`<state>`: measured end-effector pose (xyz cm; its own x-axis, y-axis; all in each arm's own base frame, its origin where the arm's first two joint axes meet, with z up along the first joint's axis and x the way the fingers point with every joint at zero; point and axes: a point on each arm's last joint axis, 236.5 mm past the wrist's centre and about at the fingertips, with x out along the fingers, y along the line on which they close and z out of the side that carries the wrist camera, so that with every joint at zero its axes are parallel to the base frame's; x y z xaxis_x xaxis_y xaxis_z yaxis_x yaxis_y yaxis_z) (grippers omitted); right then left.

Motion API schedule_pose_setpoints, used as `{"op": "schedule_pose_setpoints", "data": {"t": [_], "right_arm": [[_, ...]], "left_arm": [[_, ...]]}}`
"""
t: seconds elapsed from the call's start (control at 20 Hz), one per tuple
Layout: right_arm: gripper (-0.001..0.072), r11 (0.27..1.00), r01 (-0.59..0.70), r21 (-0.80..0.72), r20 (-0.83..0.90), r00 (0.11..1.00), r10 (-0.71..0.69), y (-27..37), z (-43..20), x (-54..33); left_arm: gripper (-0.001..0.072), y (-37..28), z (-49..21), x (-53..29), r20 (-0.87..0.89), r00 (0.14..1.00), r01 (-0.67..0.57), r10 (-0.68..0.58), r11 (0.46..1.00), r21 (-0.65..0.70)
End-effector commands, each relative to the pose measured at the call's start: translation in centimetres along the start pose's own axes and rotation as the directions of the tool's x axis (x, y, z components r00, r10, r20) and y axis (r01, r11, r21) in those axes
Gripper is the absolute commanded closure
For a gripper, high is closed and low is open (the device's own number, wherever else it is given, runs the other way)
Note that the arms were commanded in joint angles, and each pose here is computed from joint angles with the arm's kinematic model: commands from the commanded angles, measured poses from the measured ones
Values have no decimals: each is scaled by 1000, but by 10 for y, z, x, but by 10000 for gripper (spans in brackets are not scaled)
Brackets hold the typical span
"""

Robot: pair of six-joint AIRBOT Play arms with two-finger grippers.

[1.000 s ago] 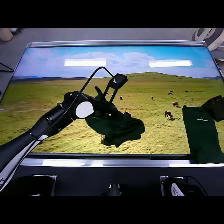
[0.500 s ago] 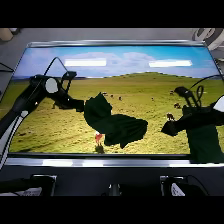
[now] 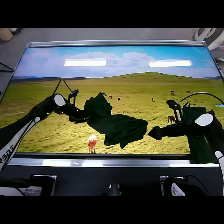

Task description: Fold the shirts.

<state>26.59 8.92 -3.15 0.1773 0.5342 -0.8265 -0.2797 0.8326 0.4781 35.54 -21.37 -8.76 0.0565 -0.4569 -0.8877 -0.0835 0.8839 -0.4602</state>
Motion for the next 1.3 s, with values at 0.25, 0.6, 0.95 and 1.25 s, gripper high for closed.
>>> {"op": "schedule_pose_setpoints", "data": {"t": [0.25, 0.6, 0.95, 1.25], "right_arm": [[23, 998, -57, 8, 8, 998, 57, 10, 18, 75], [684, 928, 6, -372, 88, 996, 29, 39, 79, 16], [683, 464, 744, -480, 782, 603, -159, 168, 155, -332], [682, 472, 791, -389, 857, 499, -130, 206, 89, -386]], "left_arm": [[685, -27, 18, -14, 84, 994, 60, -66, 995, 79], [686, -108, 58, -154, 404, 881, 60, -247, 905, 422], [686, -196, -20, -526, 818, 263, -217, -512, 794, 567], [686, -151, -84, -571, 891, 199, -256, -408, 856, 449]]}}
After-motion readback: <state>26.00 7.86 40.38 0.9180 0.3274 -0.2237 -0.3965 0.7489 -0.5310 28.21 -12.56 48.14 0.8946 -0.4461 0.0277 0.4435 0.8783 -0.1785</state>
